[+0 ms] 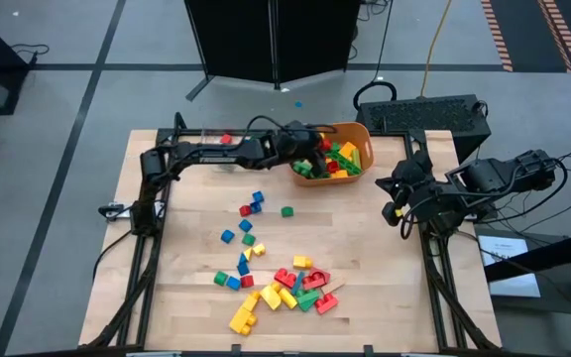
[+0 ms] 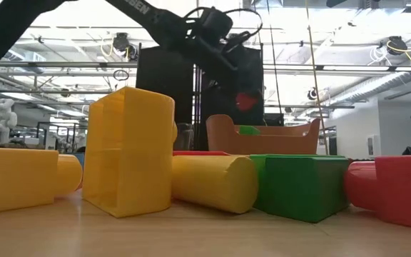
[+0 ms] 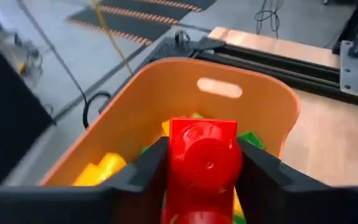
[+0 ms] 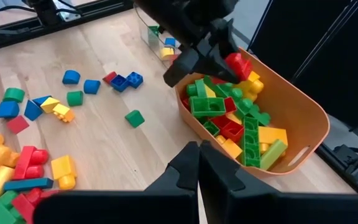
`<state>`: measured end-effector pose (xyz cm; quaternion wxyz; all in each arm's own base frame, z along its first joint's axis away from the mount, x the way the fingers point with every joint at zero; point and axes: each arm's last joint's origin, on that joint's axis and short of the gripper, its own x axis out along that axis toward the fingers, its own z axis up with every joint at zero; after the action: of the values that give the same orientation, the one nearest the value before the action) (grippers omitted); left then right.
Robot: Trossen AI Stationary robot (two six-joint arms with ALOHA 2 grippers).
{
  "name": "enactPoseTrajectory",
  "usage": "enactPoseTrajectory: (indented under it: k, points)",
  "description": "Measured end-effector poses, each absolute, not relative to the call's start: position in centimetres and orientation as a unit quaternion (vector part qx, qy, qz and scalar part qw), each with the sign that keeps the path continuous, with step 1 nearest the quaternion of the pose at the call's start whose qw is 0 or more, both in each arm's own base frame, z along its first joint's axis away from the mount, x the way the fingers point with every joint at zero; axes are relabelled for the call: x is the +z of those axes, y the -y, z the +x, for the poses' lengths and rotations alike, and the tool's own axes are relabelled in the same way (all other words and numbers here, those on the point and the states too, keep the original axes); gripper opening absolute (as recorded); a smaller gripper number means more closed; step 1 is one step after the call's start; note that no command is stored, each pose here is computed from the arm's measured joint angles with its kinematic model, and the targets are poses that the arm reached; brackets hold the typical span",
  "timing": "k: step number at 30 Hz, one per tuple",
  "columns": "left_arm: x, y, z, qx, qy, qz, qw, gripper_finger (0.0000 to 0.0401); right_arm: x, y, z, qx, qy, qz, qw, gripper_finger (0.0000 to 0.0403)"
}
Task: Sort blocks by size
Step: Put the big red game piece into the orange bin, then put the small green block into the transparent bin
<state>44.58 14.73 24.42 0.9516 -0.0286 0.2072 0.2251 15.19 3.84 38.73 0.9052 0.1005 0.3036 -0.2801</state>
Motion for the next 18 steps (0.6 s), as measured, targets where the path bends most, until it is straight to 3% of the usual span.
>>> enactPoseTrajectory:
  k: [4, 7, 12, 18]
  points:
    - [25.4, -14.7, 44.9, 0.225, -0.198, -0.009, 0.954, 0.029, 38.7, -3.8, 15.2, -0.279, -0.305, 0.1, 0.905, 0.0004]
    - [26.7, -14.8, 44.7, 0.229, -0.21, -0.011, 0.95, 0.0352, 38.7, -3.8, 15.2, -0.277, -0.306, 0.095, 0.906, 0.0004]
    - [30.8, -14.2, 44.5, 0.191, -0.252, -0.007, 0.949, 0.0374, 38.7, -3.8, 15.2, -0.274, -0.309, 0.086, 0.907, 0.0004]
    - [31.3, -10.3, 42.5, 0.073, -0.437, -0.063, 0.894, 0.0359, 38.7, -3.8, 15.2, -0.272, -0.311, 0.082, 0.907, 0.0004]
